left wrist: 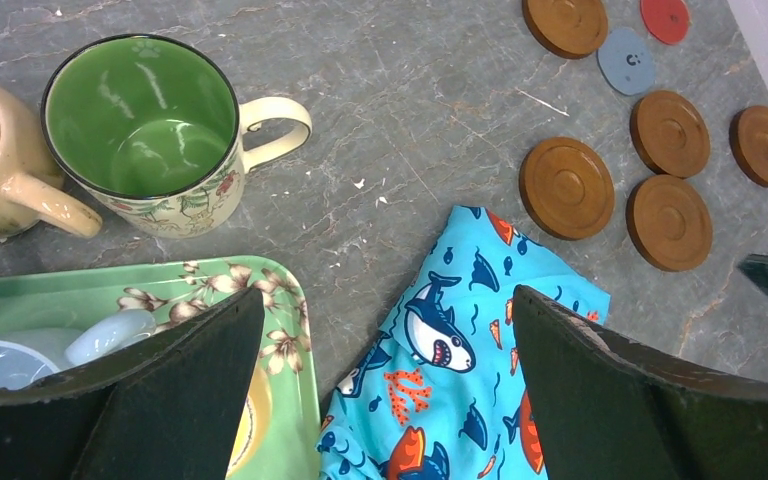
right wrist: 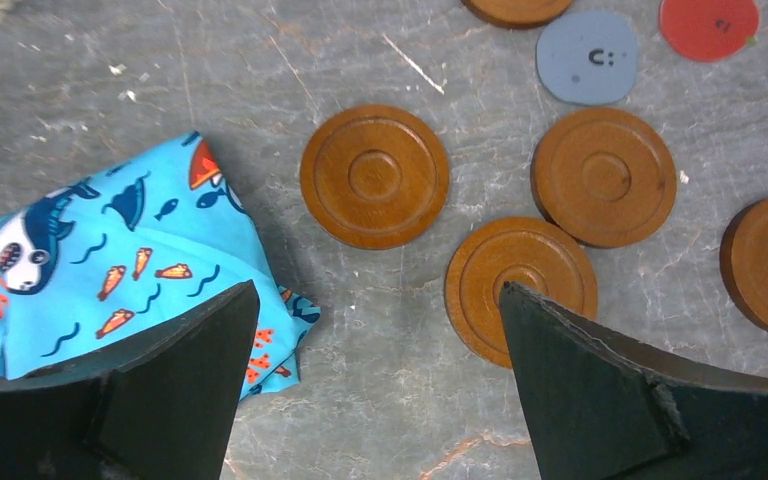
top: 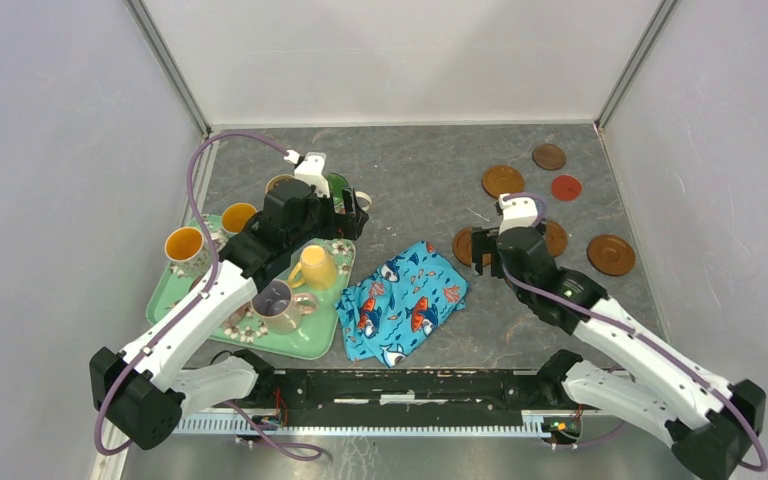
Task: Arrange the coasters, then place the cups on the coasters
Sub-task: Move the coaster to the center of the board.
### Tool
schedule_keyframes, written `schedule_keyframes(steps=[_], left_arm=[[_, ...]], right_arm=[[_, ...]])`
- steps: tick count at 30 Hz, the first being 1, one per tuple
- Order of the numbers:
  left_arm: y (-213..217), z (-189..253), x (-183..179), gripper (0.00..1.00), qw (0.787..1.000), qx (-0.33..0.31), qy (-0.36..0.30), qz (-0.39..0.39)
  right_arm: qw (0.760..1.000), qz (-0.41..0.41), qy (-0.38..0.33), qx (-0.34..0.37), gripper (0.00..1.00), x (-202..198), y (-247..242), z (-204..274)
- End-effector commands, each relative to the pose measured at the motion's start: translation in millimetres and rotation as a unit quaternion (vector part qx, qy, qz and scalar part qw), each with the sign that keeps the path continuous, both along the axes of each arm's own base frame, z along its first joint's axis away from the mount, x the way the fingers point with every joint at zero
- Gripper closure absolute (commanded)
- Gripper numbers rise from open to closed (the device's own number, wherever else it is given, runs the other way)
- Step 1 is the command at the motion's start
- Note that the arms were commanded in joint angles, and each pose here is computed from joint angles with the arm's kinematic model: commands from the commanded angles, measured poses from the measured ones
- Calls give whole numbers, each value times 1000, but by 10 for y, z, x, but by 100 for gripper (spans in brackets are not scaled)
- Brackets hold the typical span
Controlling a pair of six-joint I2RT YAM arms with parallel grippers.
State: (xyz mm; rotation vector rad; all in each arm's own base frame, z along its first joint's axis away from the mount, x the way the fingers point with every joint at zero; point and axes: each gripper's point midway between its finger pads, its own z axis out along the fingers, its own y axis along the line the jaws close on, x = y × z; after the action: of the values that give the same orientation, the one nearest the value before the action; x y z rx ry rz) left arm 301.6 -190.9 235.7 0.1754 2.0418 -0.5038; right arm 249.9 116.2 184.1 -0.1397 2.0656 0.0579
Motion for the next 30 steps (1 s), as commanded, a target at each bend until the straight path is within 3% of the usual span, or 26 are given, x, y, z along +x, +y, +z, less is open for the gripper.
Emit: schedule_keyframes(steps=[1, 30], left_arm=[[-57, 84, 31, 0, 999, 0, -25, -24], [-166, 208, -51, 0, 996, -21, -56, -70]], right_arm=[[999, -35, 1, -3, 2, 172, -1, -65], [991, -104, 31, 72, 2, 1887, -475, -499]])
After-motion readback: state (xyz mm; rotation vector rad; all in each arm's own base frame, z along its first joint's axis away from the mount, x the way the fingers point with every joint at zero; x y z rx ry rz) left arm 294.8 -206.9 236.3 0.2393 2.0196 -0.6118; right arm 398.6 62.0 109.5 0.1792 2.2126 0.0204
